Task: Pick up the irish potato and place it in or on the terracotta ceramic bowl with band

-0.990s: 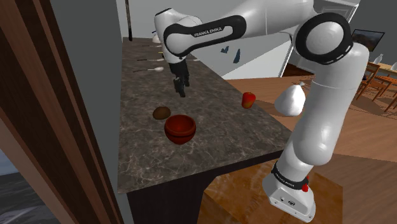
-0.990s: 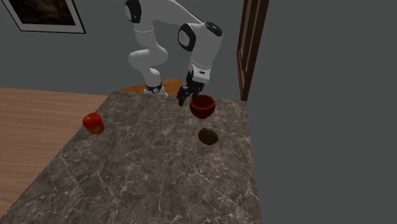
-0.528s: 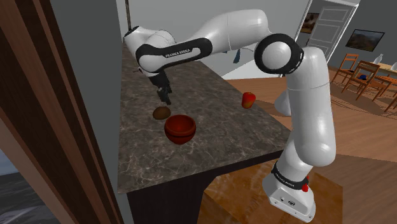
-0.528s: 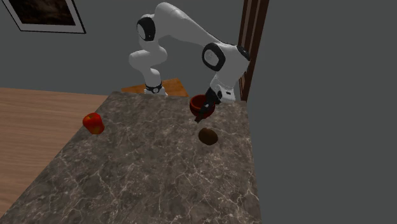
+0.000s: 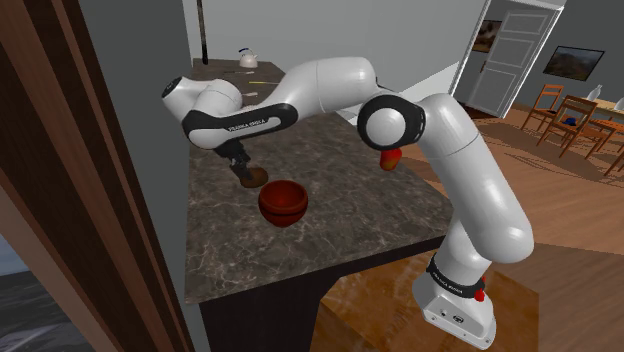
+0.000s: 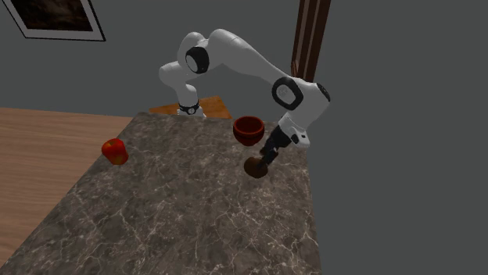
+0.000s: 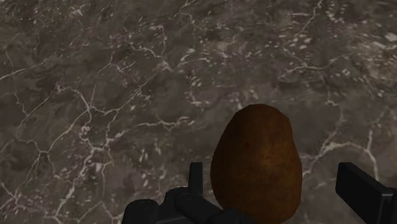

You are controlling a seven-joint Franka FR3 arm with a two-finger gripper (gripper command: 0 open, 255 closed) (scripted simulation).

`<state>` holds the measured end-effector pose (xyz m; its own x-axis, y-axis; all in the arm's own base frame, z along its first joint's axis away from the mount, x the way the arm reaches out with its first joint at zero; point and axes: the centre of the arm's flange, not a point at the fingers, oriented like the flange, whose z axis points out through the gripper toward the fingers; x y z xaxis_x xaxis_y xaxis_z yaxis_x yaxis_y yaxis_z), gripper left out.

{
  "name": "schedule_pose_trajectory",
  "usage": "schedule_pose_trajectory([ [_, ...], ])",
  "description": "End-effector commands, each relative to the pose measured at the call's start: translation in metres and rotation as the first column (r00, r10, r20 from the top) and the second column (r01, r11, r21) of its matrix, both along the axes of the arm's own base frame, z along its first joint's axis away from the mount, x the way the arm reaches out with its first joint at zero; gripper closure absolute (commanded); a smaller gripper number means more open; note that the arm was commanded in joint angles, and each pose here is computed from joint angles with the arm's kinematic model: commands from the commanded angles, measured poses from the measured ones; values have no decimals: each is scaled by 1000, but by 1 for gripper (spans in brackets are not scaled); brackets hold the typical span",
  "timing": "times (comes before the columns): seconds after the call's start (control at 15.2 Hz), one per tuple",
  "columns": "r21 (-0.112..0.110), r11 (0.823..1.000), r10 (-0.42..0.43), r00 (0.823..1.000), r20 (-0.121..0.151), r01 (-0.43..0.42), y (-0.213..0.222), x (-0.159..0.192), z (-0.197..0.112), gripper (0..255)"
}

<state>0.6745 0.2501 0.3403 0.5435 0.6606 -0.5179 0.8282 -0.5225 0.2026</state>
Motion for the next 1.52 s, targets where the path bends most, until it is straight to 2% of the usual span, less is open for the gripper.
schedule_pose_trajectory([
  [0.0,-3,1000,6,1000,-2,-6,-4,-1,-9,0],
  [0.26,-3,1000,6,1000,-2,-6,-17,-4,-29,0],
  [0.79,-3,1000,6,1000,-2,-6,-17,-4,-29,0],
  [0.86,-3,1000,6,1000,-2,-6,-17,-4,-29,255],
  [1.45,-3,1000,6,1000,-2,-6,-17,-4,-29,255],
])
